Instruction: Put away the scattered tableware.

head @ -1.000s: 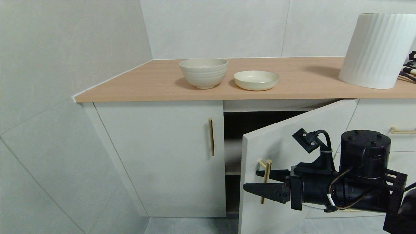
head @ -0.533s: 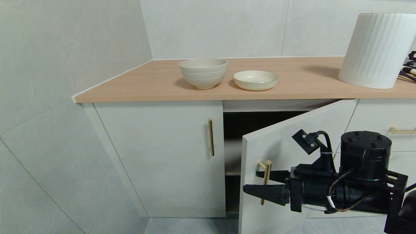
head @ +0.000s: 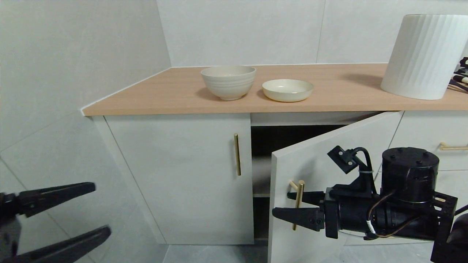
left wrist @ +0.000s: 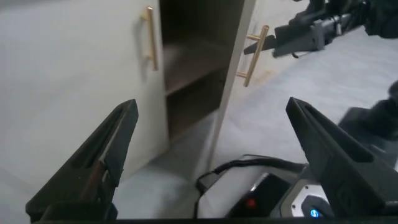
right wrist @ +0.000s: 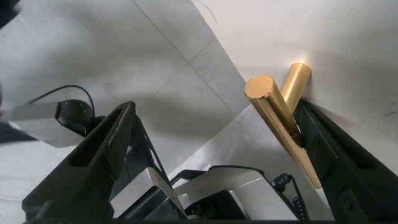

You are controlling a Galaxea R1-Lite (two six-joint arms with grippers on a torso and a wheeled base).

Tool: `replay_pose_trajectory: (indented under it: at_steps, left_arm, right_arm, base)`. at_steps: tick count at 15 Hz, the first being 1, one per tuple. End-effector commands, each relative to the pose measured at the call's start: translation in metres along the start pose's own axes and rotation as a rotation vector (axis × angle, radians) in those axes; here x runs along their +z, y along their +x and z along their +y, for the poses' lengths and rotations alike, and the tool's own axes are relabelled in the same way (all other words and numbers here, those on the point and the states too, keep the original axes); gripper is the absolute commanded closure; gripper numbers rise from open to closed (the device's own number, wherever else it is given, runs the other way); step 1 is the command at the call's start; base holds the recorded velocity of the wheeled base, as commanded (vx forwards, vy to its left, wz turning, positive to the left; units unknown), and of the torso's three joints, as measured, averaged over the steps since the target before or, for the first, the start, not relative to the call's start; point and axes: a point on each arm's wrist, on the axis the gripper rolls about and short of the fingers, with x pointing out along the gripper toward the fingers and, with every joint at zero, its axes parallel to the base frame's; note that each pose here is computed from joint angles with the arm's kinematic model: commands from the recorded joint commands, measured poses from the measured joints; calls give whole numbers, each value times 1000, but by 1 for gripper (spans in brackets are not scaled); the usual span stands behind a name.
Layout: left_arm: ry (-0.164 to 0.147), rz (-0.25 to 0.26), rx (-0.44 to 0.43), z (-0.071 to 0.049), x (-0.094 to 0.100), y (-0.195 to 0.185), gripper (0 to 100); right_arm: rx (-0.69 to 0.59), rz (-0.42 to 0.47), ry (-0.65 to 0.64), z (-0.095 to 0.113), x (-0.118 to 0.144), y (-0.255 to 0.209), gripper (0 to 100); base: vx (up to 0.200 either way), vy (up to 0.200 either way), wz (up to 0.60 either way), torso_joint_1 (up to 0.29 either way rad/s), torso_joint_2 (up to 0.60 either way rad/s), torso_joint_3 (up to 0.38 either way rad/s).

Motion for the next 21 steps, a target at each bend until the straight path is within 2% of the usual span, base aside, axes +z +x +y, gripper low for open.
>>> replay_pose_trajectory:
  at_steps: [1, 3, 5, 8, 10, 11, 16, 17, 19, 20, 21]
  left_arm:
    - [-114, 194, -123, 37, -21, 79, 0]
    - [-144, 263, -174, 46, -50, 114, 0]
    - [-193, 283, -206, 44, -64, 131, 0]
    - [-231, 275, -221, 41, -66, 136, 0]
    - [-231, 273, -221, 41, -65, 136, 0]
    - [-230, 272, -221, 40, -65, 136, 100]
    - [-212, 243, -226, 41, -62, 139, 100]
    - [-198, 238, -236, 41, -62, 143, 100]
    - [-147, 206, -253, 36, -66, 155, 100]
    - [-135, 186, -230, 35, -66, 162, 100]
    - [-145, 175, -224, 32, -64, 171, 100]
  right_arm:
    - [0, 8, 4, -2, -1, 2, 0]
    - [0, 8, 4, -1, -2, 1, 0]
    - [0, 8, 4, -1, -2, 1, 0]
    - [-3, 13, 8, -2, -3, 2, 0]
    - [-3, 13, 8, -2, -3, 2, 0]
    - [-3, 14, 8, -3, -3, 2, 0]
    - [-6, 21, 13, -4, -5, 4, 0]
    - [-6, 20, 11, -4, -4, 3, 0]
    - [-5, 17, 9, -3, -4, 3, 0]
    - [-4, 16, 7, -3, -4, 3, 0]
    - [-4, 15, 6, -3, -3, 2, 0]
  base:
    - [0, 0, 0, 0, 0, 0]
    - [0, 0, 0, 0, 0, 0]
    - [0, 0, 0, 0, 0, 0]
    - [0, 0, 0, 0, 0, 0]
    - [0, 0, 0, 0, 0, 0]
    - [0, 0, 0, 0, 0, 0]
    - [0, 0, 0, 0, 0, 0]
    - [0, 0, 0, 0, 0, 0]
    - [0, 0, 0, 0, 0, 0]
    - [0, 0, 0, 0, 0, 0]
    - [0, 0, 0, 0, 0, 0]
